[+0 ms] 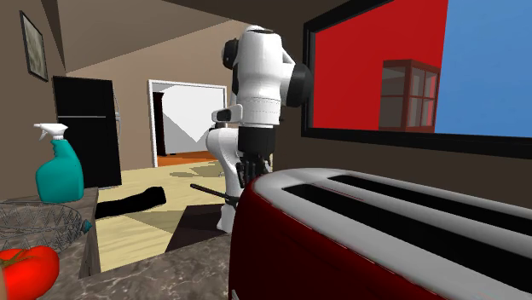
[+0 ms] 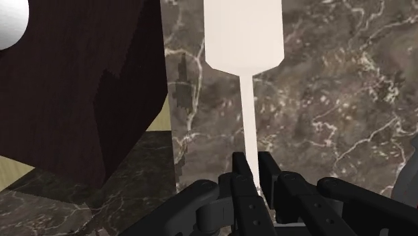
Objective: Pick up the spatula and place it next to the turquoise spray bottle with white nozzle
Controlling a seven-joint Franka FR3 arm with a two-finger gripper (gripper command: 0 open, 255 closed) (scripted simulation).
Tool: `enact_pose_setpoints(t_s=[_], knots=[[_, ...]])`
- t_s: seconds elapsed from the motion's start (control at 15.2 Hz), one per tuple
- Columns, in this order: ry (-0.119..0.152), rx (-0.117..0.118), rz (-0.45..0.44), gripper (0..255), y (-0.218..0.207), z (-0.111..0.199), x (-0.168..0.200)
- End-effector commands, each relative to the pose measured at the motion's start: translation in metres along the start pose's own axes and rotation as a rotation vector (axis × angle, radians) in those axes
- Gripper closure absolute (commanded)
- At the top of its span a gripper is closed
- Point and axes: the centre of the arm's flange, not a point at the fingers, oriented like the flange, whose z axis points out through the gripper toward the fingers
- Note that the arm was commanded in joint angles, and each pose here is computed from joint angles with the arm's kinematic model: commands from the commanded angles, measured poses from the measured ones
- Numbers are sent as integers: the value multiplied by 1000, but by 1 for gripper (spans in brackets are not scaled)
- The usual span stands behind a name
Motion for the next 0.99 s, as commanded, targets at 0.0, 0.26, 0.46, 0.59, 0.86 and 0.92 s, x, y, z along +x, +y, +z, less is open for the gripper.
enact_pose_setpoints(t_s=[0.0, 0.26, 0.46, 0.59, 0.86, 0.92], knots=[[0, -1, 0, 255, -1, -10, 1], [0, -1, 0, 255, -1, -31, 2], [0, -1, 0, 255, -1, -47, 3], [0, -1, 0, 255, -1, -57, 4], [0, -1, 0, 255, -1, -78, 5], [0, -1, 0, 255, -1, -84, 5]])
